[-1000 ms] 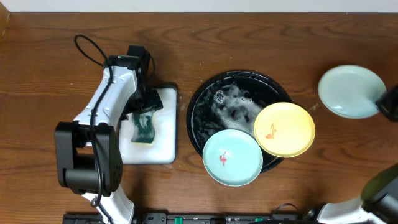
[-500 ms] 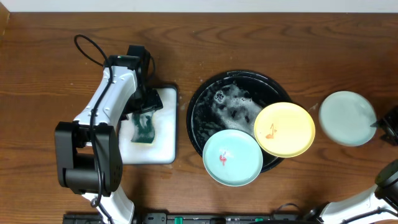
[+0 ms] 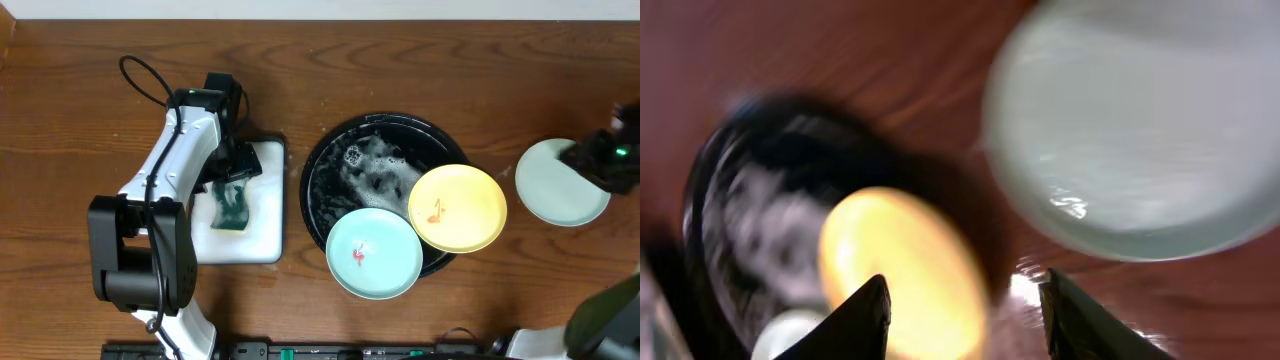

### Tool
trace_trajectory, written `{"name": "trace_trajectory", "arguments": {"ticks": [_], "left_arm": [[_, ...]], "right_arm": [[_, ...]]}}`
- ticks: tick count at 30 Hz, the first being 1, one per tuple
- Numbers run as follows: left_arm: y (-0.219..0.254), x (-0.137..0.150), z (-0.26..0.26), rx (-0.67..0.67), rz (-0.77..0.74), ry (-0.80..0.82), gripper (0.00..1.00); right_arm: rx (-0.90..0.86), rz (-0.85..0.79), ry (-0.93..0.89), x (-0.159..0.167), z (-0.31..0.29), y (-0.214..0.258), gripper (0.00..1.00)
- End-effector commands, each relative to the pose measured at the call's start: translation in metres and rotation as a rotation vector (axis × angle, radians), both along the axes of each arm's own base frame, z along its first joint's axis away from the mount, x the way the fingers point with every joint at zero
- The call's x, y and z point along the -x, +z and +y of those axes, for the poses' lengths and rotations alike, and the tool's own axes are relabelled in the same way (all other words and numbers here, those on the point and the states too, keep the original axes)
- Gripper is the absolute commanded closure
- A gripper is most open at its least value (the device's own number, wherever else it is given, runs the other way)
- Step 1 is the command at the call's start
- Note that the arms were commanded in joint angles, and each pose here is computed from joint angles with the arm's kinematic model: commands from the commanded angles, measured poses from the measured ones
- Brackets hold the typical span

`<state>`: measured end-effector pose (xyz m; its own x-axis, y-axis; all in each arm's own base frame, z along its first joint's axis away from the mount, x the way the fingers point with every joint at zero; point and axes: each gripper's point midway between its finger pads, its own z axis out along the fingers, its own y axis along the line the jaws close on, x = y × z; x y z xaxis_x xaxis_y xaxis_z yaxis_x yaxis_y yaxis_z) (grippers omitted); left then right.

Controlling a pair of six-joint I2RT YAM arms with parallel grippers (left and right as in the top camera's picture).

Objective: Clean dirty plates on tray and stack at the side
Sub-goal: 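Grasp the yellow plate rim with the right gripper and drag it to the tray's back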

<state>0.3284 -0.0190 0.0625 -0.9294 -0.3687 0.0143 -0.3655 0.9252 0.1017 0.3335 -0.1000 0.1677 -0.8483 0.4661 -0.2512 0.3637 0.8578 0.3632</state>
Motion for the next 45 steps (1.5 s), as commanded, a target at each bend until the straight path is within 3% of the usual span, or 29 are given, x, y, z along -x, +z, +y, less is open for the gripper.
{"name": "trace_trajectory", "arguments": {"ticks": [1, 4, 9, 15, 20, 26, 30, 40, 45], "left_arm": [[0.001, -0.001, 0.001, -0.001, -0.001, -0.003, 0.13], [0.001, -0.001, 0.001, -0.001, -0.001, -0.003, 0.13], [0.001, -0.001, 0.001, -0.001, -0.002, -0.002, 0.13], [0.001, -0.001, 0.001, -0.001, -0.001, -0.003, 0.13], [0.001, 0.000, 0.001, -0.001, -0.001, -0.003, 0.12], [0.001, -0.001, 0.001, -0.001, -0.001, -0.003, 0.13], [0.001, -0.001, 0.001, -0.001, -0.001, -0.003, 0.13], [0.001, -0.001, 0.001, -0.001, -0.001, -0.003, 0.13], [0.001, -0.001, 0.001, -0.001, -0.001, -0.003, 0.13]], "right_arm": [[0.027, 0.031, 0.195, 0.001, 0.050, -0.001, 0.52], [0.146, 0.138, 0.247, 0.012, 0.065, -0.020, 0.53], [0.379, 0.297, 0.143, 0.033, 0.054, -0.062, 0.51], [0.361, 0.344, 0.137, 0.052, 0.055, -0.102, 0.51], [0.288, 0.331, 0.142, 0.054, 0.068, -0.113, 0.60], [0.330, 0.375, 0.046, 0.066, 0.058, -0.127, 0.71], [0.319, 0.319, 0.040, 0.053, 0.060, -0.125, 0.99], [0.168, 0.002, 0.124, -0.007, 0.100, -0.066, 0.99], [0.098, -0.072, 0.201, -0.026, 0.138, -0.065, 0.99]]}}
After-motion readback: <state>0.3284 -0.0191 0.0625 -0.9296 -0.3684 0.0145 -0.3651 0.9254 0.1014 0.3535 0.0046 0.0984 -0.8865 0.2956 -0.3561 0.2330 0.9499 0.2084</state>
